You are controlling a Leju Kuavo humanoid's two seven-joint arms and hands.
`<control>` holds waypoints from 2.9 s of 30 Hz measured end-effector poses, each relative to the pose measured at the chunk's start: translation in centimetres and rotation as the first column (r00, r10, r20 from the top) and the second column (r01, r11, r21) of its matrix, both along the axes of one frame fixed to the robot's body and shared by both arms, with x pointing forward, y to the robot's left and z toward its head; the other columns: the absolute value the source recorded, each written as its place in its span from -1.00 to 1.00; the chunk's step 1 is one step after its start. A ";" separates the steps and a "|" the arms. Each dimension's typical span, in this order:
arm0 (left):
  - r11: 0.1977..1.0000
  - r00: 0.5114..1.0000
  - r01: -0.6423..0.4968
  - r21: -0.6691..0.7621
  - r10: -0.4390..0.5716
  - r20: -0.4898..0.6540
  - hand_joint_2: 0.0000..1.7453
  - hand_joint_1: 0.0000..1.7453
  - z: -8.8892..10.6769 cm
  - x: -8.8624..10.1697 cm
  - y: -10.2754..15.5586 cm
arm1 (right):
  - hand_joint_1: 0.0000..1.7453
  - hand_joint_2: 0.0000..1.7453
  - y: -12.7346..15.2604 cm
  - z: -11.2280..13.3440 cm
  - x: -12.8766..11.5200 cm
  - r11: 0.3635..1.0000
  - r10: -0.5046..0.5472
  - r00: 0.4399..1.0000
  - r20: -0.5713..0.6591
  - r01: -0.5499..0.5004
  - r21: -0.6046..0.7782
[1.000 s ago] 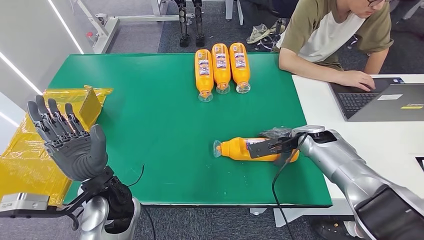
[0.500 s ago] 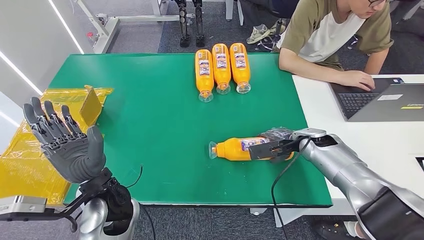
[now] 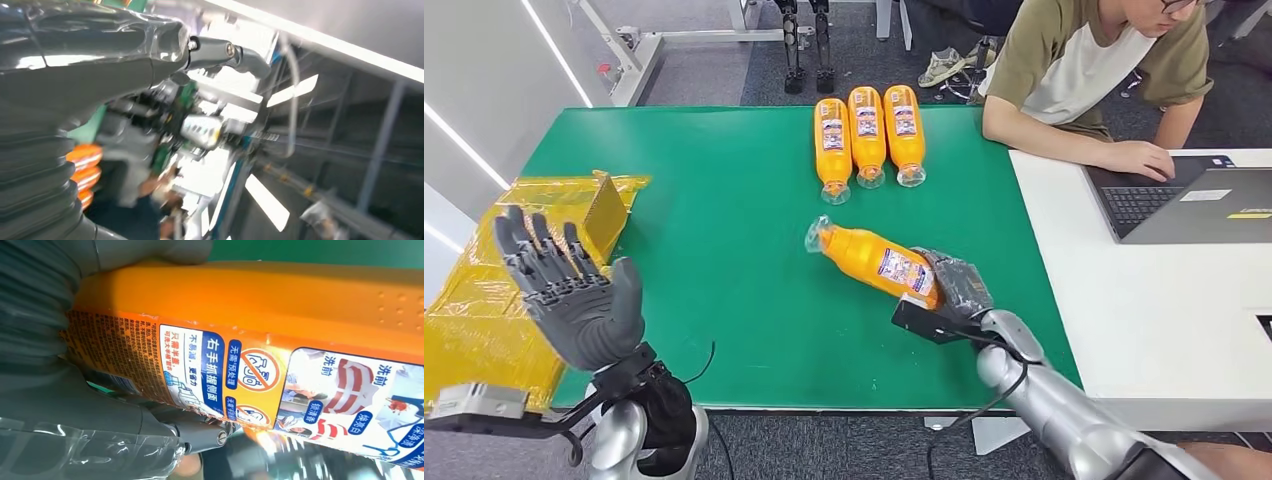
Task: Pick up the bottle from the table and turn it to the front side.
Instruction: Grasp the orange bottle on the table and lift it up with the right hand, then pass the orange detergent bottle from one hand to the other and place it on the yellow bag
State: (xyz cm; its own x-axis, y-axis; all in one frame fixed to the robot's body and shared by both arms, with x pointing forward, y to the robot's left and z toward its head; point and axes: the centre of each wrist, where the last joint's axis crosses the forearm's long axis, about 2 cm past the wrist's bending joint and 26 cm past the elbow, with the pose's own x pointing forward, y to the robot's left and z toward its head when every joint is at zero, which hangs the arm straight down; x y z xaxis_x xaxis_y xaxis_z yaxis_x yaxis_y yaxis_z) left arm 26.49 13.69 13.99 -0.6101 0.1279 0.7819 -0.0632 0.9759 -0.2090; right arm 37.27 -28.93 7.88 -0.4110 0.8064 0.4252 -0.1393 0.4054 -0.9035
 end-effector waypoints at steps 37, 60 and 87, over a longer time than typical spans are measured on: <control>0.834 0.831 0.529 0.157 -0.472 -0.293 1.00 -1.00 -7.2 1.2 -5.2 | 1.00 1.00 13.8 -0.7 -4.6 0.906 0.314 0.948 0.048 -0.314 0.283; 0.782 0.774 0.609 0.135 -0.549 -0.315 1.00 1.00 -8.0 0.4 -5.3 | 1.00 1.00 14.3 -0.7 -4.0 0.929 0.353 0.935 -0.027 -0.347 0.126; 0.737 0.955 -0.279 0.615 0.279 0.099 1.00 1.00 -1.1 2.8 -0.3 | -1.00 1.00 19.5 6.7 -9.3 0.682 -0.124 0.854 0.506 -0.297 0.668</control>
